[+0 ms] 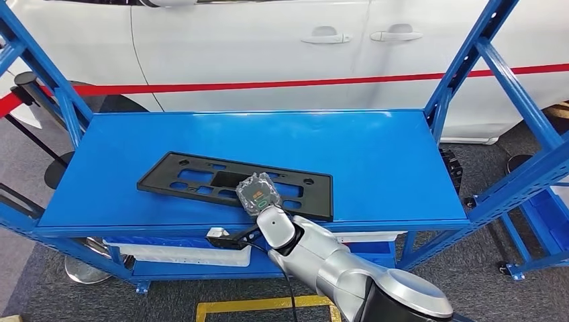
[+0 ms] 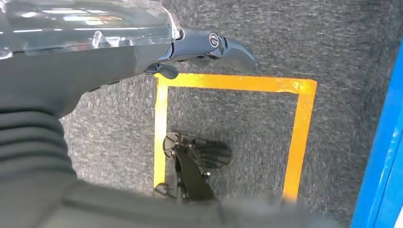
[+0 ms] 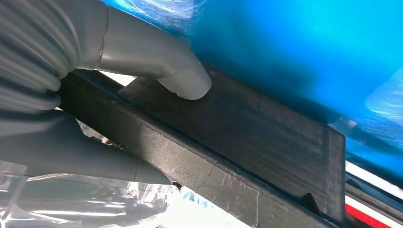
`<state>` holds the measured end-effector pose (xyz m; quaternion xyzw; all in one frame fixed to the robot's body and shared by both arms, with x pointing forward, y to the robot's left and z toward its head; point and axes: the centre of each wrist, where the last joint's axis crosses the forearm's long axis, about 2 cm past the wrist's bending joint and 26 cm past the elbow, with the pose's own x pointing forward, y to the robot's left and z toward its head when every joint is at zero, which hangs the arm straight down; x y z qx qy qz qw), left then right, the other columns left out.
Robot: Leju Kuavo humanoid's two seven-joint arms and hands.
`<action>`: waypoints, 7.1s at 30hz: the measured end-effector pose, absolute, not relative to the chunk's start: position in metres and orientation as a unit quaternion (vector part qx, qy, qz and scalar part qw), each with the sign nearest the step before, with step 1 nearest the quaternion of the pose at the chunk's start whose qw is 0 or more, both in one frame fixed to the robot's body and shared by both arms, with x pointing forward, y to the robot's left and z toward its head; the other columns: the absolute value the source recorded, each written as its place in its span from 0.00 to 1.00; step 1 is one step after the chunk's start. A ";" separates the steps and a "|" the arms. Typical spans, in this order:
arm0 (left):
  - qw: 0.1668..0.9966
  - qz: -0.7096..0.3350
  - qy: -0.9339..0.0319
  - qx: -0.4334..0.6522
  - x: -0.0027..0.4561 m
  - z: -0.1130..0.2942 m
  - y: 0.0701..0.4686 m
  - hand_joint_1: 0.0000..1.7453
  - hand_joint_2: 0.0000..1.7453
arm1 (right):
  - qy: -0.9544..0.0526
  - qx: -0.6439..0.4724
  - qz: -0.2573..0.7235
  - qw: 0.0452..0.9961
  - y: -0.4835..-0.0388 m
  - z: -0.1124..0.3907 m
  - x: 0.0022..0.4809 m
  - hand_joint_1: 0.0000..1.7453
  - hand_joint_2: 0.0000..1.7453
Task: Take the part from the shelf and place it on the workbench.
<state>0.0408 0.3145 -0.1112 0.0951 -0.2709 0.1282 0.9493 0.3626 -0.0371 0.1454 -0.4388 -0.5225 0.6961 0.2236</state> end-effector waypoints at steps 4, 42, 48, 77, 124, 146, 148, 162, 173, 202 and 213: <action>0.947 0.133 -0.276 0.094 0.041 -0.111 0.314 0.00 1.00 | -0.555 -0.407 0.680 0.252 -0.039 0.148 0.366 1.00 1.00; 0.932 0.208 -0.284 0.086 0.036 -0.112 0.317 0.00 1.00 | -0.847 0.506 0.102 0.130 -0.140 0.258 0.256 1.00 1.00; 0.940 0.207 -0.258 0.088 0.036 -0.111 0.325 0.00 1.00 | -0.852 0.493 0.117 0.130 -0.141 0.257 0.251 1.00 1.00; 0.947 0.250 -0.135 0.151 0.022 -0.111 0.332 0.00 1.00 | -0.894 0.386 0.154 0.169 -0.188 0.238 0.230 1.00 1.00; 0.951 0.223 -0.164 0.139 0.032 -0.111 0.324 0.00 1.00 | -0.924 0.318 0.149 0.149 -0.218 0.250 0.222 1.00 1.00; 0.951 0.217 -0.168 0.143 0.032 -0.111 0.322 0.00 1.00 | -0.918 0.324 0.175 0.149 -0.224 0.250 0.229 1.00 1.00; 0.951 0.217 -0.169 0.143 0.033 -0.111 0.323 0.00 1.00 | -0.917 0.324 0.177 0.151 -0.225 0.249 0.229 1.00 1.00; 0.944 0.200 -0.181 0.190 0.035 -0.110 0.324 0.00 1.00 | -0.915 0.312 0.198 0.164 -0.226 0.242 0.223 1.00 1.00; 0.943 0.184 -0.189 0.201 0.033 -0.110 0.327 0.00 1.00 | -0.903 0.335 0.213 0.165 -0.219 0.239 0.220 1.00 1.00; 0.922 0.206 -0.214 0.248 0.036 -0.104 0.382 0.00 1.00 | -0.885 0.344 0.259 0.178 -0.180 0.229 0.241 1.00 1.00; 0.915 0.213 -0.227 0.256 0.037 -0.102 0.389 0.00 1.00 | -0.884 0.345 0.254 0.185 -0.179 0.226 0.242 1.00 1.00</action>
